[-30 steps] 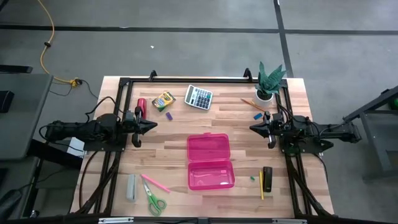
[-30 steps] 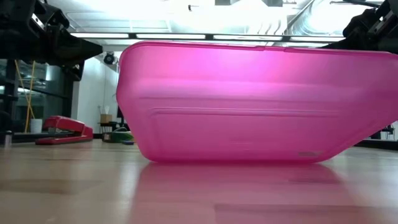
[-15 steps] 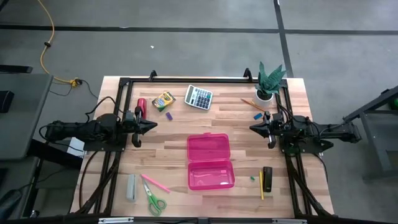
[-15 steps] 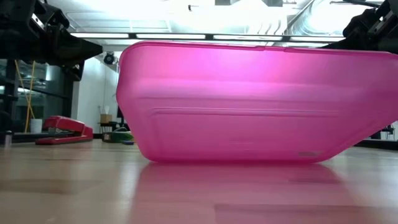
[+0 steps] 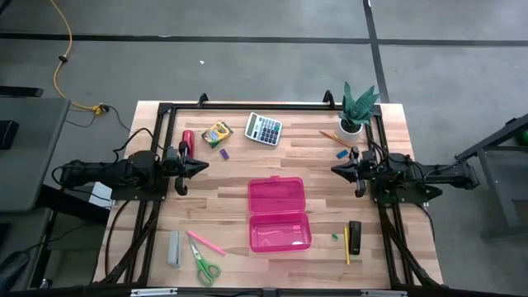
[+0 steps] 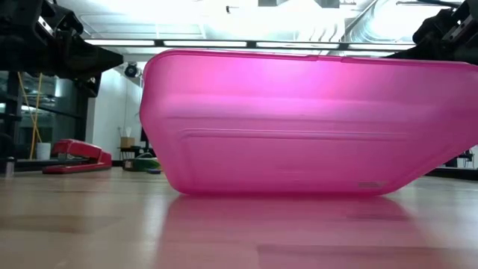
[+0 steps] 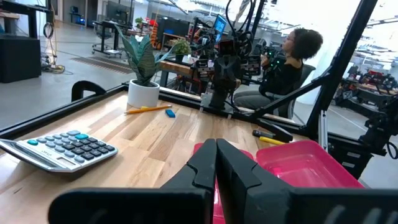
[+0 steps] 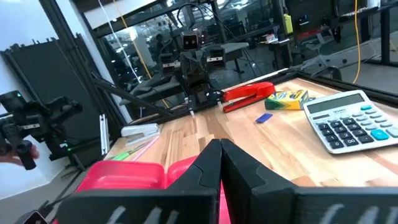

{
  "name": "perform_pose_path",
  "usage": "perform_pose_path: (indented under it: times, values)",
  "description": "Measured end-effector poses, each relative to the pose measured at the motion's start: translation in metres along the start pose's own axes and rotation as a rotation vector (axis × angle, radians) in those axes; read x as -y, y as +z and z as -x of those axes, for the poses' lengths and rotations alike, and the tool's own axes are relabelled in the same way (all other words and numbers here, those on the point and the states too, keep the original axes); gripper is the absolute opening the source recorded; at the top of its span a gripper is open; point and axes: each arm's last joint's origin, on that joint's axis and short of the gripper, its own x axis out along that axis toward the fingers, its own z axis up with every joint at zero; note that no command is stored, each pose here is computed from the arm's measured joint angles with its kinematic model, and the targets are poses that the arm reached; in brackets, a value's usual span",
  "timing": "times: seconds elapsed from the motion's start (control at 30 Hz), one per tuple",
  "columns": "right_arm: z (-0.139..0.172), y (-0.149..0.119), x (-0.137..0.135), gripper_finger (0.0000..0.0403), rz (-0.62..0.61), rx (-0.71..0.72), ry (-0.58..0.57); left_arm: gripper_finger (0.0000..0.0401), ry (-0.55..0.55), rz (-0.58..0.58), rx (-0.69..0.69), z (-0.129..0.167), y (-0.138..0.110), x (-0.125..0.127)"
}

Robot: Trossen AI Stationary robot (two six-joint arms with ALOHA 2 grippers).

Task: Pack school essentials
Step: Put the blue eraser into the pink supply box

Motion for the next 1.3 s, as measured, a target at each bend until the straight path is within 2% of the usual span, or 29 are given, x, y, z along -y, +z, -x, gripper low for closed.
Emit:
perform_pose_path:
  times: [0.1,0.17,0.23,0.33,0.4,0.47,0.57,0.77,0.87,0.97,1.13,1.3]
  values:
    - [0.000,0.003,0.000,0.0000,0.003,0.036,-0.015,0.0001,0.000,-0.001,0.000,0.000,0.000,0.000]
    - [0.000,0.009,-0.001,0.0000,-0.069,0.106,-0.023,0.0001,0.000,0.001,0.000,0.000,0.000,0.000]
    - [0.002,0.020,-0.002,0.0000,-0.166,0.233,-0.043,0.0001,0.000,0.001,0.000,0.000,0.000,0.000]
    - [0.010,0.041,-0.004,0.0000,-0.296,0.506,-0.087,0.0001,0.000,-0.001,-0.001,0.000,0.000,0.000]
    - [0.017,0.054,-0.005,0.0000,-0.306,0.648,-0.099,0.0001,0.000,0.007,0.001,0.000,0.000,0.000]
    - [0.023,0.070,-0.011,0.0000,-0.253,0.694,-0.058,0.0001,-0.006,0.082,0.028,0.000,0.003,0.001]
    - [0.026,0.095,-0.021,0.0000,-0.159,0.637,-0.008,0.0001,0.010,0.235,0.096,0.000,0.009,0.001]
    - [0.014,0.132,-0.034,0.0000,-0.103,0.370,-0.103,0.0001,0.036,0.455,0.276,0.003,0.023,0.000]
    - [0.005,0.145,-0.038,0.0000,-0.126,0.305,-0.125,0.0001,-0.001,0.532,0.423,0.007,0.038,0.002]
    - [-0.002,0.154,-0.040,0.0000,-0.132,0.297,-0.175,0.0000,-0.099,0.456,0.450,0.011,0.062,0.010]
    - [-0.016,0.161,-0.042,0.0000,-0.127,0.271,-0.256,0.0000,-0.048,0.267,0.381,0.011,0.106,0.020]
    - [-0.029,0.172,-0.046,0.0000,-0.106,0.259,-0.278,0.0000,-0.037,0.155,0.280,0.008,0.140,0.028]
